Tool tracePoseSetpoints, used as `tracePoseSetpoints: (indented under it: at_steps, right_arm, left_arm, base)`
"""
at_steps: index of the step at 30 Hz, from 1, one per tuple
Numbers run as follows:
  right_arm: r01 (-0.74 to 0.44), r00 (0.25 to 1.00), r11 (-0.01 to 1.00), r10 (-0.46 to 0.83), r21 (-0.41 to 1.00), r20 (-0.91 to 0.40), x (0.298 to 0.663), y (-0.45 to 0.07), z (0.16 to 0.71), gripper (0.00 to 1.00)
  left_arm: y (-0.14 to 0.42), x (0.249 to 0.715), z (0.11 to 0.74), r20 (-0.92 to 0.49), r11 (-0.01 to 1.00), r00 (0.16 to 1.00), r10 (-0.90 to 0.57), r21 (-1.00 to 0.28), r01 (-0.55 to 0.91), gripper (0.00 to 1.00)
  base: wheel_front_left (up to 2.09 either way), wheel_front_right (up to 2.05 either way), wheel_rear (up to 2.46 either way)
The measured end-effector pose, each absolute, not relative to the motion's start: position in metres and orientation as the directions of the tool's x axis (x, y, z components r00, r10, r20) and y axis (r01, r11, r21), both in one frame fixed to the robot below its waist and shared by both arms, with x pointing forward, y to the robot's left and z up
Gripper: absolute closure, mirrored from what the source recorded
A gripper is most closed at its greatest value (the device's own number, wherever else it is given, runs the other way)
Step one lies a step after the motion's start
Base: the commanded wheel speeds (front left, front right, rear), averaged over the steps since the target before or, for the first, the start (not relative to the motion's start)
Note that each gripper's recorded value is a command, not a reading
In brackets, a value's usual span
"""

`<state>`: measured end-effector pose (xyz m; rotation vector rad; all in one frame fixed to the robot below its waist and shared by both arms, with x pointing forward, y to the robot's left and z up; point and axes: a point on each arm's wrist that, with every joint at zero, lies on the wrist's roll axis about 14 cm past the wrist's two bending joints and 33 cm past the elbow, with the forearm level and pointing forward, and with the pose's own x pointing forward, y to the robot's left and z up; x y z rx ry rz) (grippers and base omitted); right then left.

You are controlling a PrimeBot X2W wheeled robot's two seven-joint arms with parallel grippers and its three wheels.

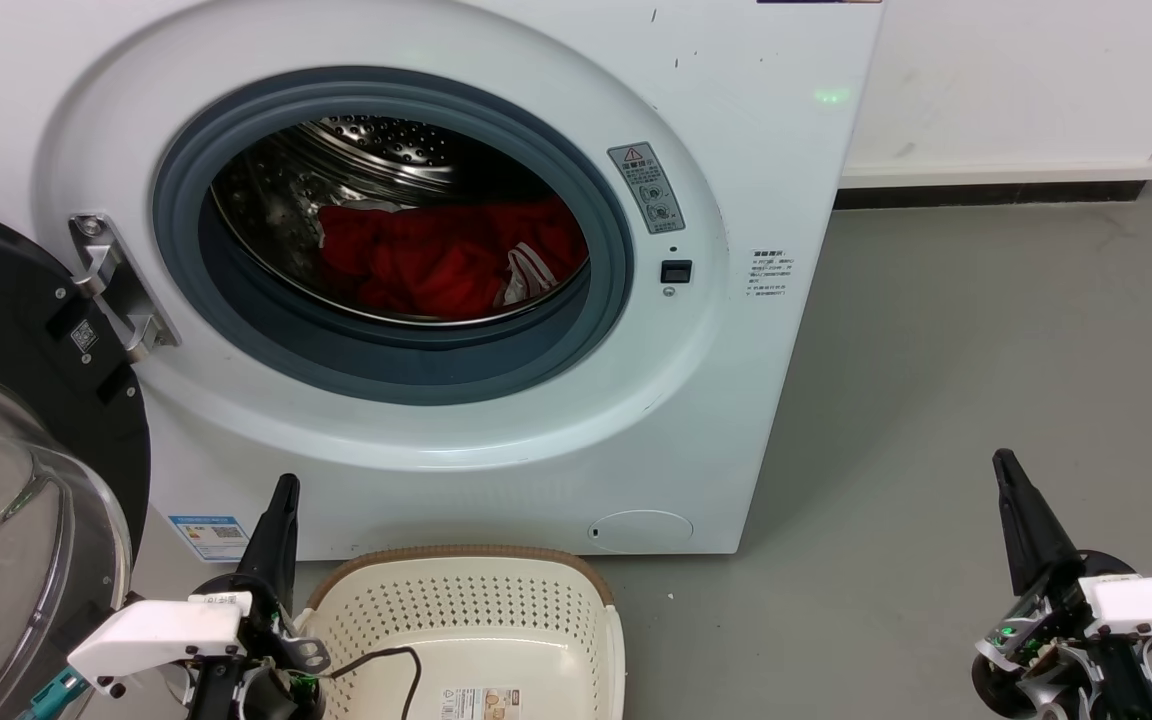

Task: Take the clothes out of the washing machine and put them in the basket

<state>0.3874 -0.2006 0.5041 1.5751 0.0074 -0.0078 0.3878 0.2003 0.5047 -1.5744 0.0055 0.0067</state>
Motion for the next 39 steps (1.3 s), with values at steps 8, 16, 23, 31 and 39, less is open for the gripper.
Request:
tracePoseSetpoints:
  at_steps: [8,16,23,31,39]
  right_arm:
    - [0.01,1.0,-0.004,0.0,1.0,-0.01,0.387,-0.201,0.504,1.0]
    - [0.01,1.0,-0.004,0.0,1.0,-0.01,0.387,-0.201,0.504,1.0]
    - [0.01,1.0,-0.004,0.0,1.0,-0.01,0.387,-0.201,0.504,1.0]
    - [0.024,1.0,-0.006,-0.001,1.0,-0.024,0.386,-0.201,0.499,1.0]
    - [0.085,0.996,0.008,-0.028,0.996,-0.084,0.375,-0.204,0.479,0.0]
  left_arm:
    - [0.2,0.388,0.505,-0.008,-0.003,1.0,0.001,-1.0,-0.008,1.0]
    - [0.2,0.388,0.505,-0.008,-0.004,1.0,0.001,-1.0,-0.008,1.0]
    - [0.2,0.388,0.505,-0.008,-0.003,1.0,0.0,-1.0,-0.008,1.0]
    - [0.2,0.386,0.5,-0.023,-0.006,1.0,0.002,-1.0,-0.023,1.0]
    - [0.201,0.377,0.484,-0.07,0.014,0.997,0.023,-0.997,-0.07,0.0]
  base:
    - [0.0,0.0,0.0]
    - [0.0,0.0,0.0]
    - [0.0,0.0,0.0]
    - [0.0,0.0,0.0]
    - [0.0,0.0,0.0]
